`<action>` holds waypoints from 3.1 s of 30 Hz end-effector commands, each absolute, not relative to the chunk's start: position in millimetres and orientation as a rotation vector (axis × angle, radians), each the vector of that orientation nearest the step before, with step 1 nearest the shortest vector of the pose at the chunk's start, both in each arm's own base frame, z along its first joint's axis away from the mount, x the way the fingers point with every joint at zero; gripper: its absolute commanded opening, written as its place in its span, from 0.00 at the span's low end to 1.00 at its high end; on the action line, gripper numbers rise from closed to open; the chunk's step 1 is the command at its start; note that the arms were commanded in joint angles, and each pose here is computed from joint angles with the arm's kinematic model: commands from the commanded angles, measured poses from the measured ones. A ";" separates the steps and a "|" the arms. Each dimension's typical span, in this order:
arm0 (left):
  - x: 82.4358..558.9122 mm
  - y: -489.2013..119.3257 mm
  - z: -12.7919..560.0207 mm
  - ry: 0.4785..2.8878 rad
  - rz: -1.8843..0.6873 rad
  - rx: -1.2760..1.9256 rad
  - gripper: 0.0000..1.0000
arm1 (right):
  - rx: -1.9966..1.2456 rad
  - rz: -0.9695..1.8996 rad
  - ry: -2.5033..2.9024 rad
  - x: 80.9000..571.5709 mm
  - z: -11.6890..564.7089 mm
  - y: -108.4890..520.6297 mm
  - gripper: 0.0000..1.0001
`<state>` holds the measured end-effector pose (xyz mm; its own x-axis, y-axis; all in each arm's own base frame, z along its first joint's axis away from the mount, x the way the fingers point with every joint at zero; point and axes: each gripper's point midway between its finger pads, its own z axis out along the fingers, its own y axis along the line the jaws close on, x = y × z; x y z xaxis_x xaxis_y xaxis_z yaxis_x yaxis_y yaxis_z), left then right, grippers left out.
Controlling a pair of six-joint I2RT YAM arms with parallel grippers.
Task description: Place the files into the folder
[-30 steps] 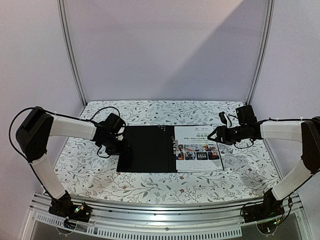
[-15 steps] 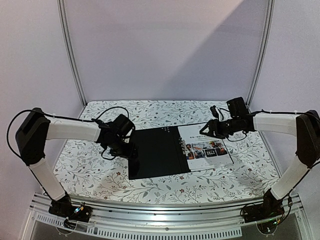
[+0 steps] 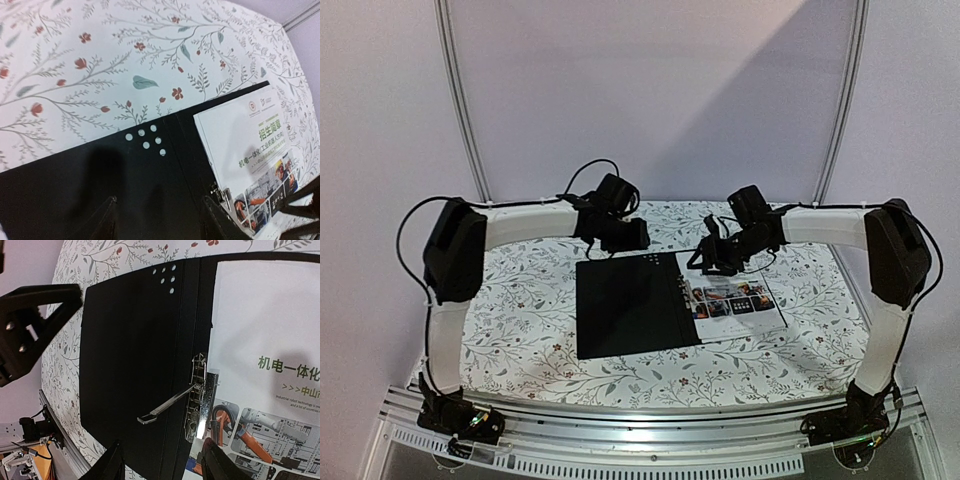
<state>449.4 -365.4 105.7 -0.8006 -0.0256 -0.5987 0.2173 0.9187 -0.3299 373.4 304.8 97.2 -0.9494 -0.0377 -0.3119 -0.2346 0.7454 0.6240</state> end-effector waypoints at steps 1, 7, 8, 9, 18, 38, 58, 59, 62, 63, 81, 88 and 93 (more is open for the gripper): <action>442.3 -401.2 70.9 2.556 -0.624 0.100 0.54 | -0.168 1.043 2.709 372.3 90.3 315.1 0.50; 437.1 -436.4 47.2 2.589 -0.760 0.060 0.48 | -0.187 1.075 2.724 371.3 83.3 325.7 0.50; 435.1 -442.7 42.8 2.598 -0.789 0.056 0.46 | -0.188 1.078 2.727 371.1 81.7 326.4 0.49; 432.7 -449.1 38.0 2.607 -0.811 0.059 0.44 | -0.186 1.082 2.729 371.3 80.8 327.0 0.49; 417.1 -478.3 18.1 2.642 -0.842 0.081 0.37 | -0.178 1.104 2.736 373.6 75.3 331.3 0.43; 406.8 -470.5 2.8 2.672 -1.018 -0.071 0.27 | -0.166 1.129 2.701 377.1 83.7 333.8 0.42; 404.9 -465.5 -6.8 2.684 -1.027 -0.095 0.23 | -0.134 1.128 2.735 368.3 76.4 329.1 0.26; 405.1 -465.2 -7.0 2.684 -1.024 -0.095 0.23 | -0.136 1.130 2.736 367.2 76.7 329.0 0.25; 404.9 -464.3 -8.0 2.687 -1.019 -0.095 0.22 | -0.133 1.133 2.742 364.2 75.4 327.7 0.24; 405.5 -464.1 -7.7 2.684 -1.020 -0.094 0.22 | -0.132 1.131 2.742 363.6 74.6 327.1 0.24; 407.6 -468.5 17.5 2.630 -1.014 -0.010 0.20 | -0.105 1.112 2.698 370.6 88.3 319.5 0.34; 403.6 -474.6 20.1 2.635 -1.041 0.013 0.21 | -0.098 1.100 2.708 368.4 86.2 316.9 0.29; 400.0 -479.2 22.5 2.636 -1.037 0.041 0.19 | -0.092 1.094 2.710 366.9 86.0 314.2 0.27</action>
